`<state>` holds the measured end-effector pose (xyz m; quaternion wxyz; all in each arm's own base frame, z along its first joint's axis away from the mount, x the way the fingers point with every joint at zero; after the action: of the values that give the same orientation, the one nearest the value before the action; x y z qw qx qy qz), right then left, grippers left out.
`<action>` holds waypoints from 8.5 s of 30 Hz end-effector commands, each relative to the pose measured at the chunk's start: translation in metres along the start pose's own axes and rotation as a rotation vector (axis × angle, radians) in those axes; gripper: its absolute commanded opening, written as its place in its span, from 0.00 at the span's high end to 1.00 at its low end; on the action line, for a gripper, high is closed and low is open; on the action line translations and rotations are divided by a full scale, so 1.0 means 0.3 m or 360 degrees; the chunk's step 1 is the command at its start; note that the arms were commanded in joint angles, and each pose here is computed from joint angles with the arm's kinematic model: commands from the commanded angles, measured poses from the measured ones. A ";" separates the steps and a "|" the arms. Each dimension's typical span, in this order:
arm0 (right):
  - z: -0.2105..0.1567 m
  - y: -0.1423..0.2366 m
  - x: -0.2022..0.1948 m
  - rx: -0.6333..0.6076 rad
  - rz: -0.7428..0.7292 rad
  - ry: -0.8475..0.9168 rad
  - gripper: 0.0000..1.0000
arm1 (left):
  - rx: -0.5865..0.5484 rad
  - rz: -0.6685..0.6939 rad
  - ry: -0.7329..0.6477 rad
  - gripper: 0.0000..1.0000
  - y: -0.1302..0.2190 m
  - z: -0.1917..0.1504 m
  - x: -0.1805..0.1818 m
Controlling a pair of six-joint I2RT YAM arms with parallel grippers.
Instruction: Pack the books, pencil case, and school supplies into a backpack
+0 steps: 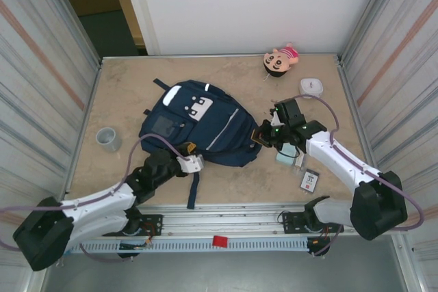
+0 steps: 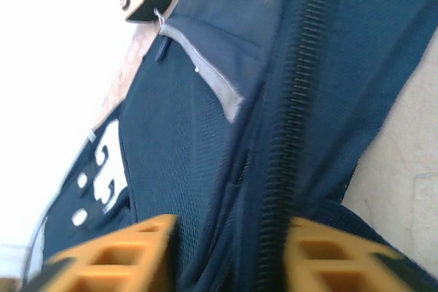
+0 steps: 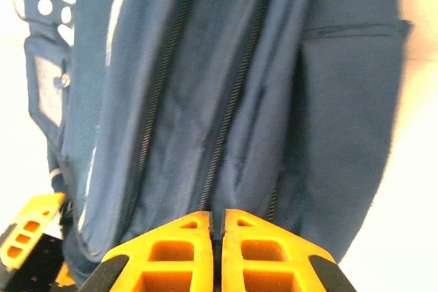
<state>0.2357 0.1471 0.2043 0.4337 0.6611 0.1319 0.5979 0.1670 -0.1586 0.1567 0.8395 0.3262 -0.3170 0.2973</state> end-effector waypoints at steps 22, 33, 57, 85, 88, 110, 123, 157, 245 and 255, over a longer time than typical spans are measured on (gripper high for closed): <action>-0.096 -0.038 0.038 -0.0099 0.0052 0.0216 1.00 | 0.0406 0.0183 0.3514 0.32 0.061 0.089 0.068; -0.118 -0.052 0.058 -0.0100 0.0051 0.0258 1.00 | 0.0503 0.0236 0.3842 0.29 -0.069 0.185 -0.010; -0.139 -0.089 0.105 -0.0066 0.0070 0.0339 1.00 | 0.1200 0.0573 0.4012 0.33 0.030 0.265 -0.062; -0.312 -0.118 0.159 -0.0228 0.0166 0.0299 1.00 | 0.1092 0.1076 0.3847 0.90 0.024 -0.070 0.057; -0.325 -0.127 0.200 -0.0316 0.0227 0.0327 1.00 | 0.1059 0.1047 0.3810 0.87 0.023 -0.115 0.111; -0.370 -0.211 0.251 -0.0238 0.0267 0.0434 1.00 | 0.0960 0.0612 0.3992 0.33 0.004 0.063 -0.060; -0.337 -0.152 0.198 -0.0318 0.0166 0.0476 1.00 | 0.0951 0.0900 0.4017 0.90 0.009 -0.062 -0.106; -0.189 -0.034 0.309 -0.0328 0.0453 0.0541 1.00 | 0.0532 0.0849 0.2837 0.44 0.313 0.000 0.195; -0.040 -0.028 -0.002 -0.0254 0.0162 0.0244 0.47 | 0.0328 0.0075 0.1208 0.14 0.087 0.149 0.249; -0.136 -0.187 -0.044 0.0124 -0.0062 0.0080 0.40 | 0.0639 0.0256 0.1928 0.15 0.062 -0.002 0.121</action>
<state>0.2154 0.1801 0.1517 0.4267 0.6372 0.1682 0.6193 0.1737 -0.1436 0.2016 0.8109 0.2750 0.1681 0.4884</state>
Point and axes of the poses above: each hand's point on the last joint's axis, 136 mm out from that joint toward the fingers, its own y axis back along the fingers, its own x axis along the line the jaws close on, z = x × y, the point moved 9 cm from there along y, back along the fingers, and after that the axes turned 7 degrees about -y, right-handed, at the moved point
